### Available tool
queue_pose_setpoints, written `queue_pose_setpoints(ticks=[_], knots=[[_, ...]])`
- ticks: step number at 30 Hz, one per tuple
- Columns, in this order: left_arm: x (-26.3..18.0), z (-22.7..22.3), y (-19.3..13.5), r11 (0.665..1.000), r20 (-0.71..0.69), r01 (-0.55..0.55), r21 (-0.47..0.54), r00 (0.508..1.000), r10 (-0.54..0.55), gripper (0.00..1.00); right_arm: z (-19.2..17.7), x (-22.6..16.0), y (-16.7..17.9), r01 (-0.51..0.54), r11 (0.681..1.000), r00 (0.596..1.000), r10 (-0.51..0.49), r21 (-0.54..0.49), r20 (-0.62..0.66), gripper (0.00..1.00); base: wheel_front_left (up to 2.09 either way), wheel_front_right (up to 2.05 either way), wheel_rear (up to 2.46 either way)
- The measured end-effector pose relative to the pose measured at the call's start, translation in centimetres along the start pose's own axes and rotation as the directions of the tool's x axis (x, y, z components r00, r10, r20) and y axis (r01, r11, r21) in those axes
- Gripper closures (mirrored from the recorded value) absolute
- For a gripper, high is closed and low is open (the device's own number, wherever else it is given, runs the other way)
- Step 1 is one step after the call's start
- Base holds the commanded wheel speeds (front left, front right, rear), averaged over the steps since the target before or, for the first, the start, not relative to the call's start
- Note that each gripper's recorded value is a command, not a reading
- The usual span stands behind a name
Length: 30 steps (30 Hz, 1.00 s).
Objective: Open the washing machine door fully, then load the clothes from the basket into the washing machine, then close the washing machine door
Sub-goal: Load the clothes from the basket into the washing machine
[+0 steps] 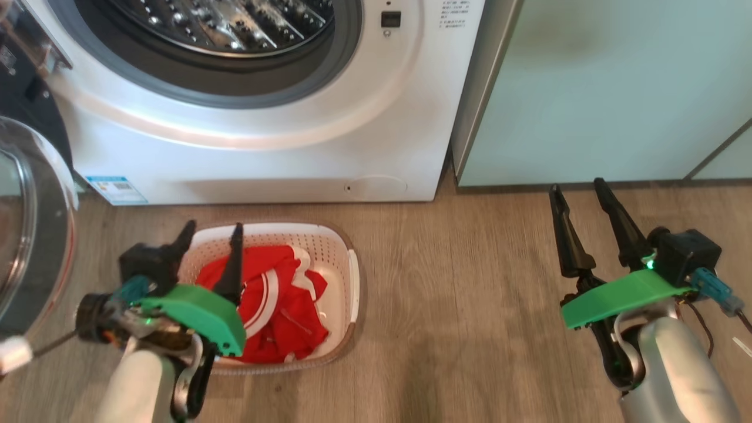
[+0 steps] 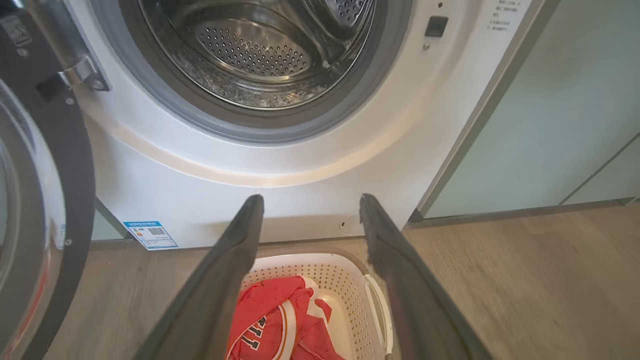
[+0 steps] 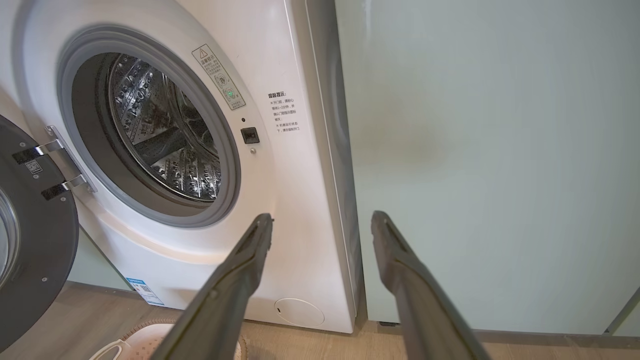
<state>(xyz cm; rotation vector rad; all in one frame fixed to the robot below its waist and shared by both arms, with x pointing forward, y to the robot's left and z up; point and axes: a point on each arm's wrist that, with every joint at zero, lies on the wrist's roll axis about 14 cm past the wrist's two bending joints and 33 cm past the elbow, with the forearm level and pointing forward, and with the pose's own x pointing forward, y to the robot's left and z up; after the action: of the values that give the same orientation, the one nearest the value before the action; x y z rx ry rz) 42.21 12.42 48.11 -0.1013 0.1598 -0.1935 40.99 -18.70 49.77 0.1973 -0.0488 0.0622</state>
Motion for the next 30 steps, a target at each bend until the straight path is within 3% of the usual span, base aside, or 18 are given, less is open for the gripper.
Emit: queue_pose_setpoints(ticks=[9, 19, 26, 30], knots=[[4.1, -8.6, -0.7, 0.998, -0.303, 0.053, -0.043, 0.951, -0.064, 0.00, -1.0, 3.5, 0.3, -0.027, 1.000, 1.000, 0.027, -0.004, -0.004, 0.00, 0.00, 0.00, 0.00], [7.0, -19.6, 0.6, 0.998, -0.619, 0.044, -0.050, 0.783, -0.065, 0.00, -5.1, 7.4, 0.3, -0.052, 0.999, 0.997, 0.052, -0.003, -0.061, 0.00, 0.00, 0.00, 0.00], [8.7, -25.3, 1.5, 0.998, -0.737, 0.035, -0.057, 0.673, -0.066, 0.00, -8.1, 9.2, -0.6, -0.041, 0.999, 0.995, 0.041, 0.000, -0.095, 0.00, 0.00, 0.00, 0.00], [9.6, -27.4, 2.3, 0.998, -0.768, 0.022, -0.053, 0.638, -0.055, 0.00, -9.5, 9.7, -1.1, -0.032, 0.999, 0.993, 0.032, 0.000, -0.110, 0.00, 0.00, 0.00, 0.00]])
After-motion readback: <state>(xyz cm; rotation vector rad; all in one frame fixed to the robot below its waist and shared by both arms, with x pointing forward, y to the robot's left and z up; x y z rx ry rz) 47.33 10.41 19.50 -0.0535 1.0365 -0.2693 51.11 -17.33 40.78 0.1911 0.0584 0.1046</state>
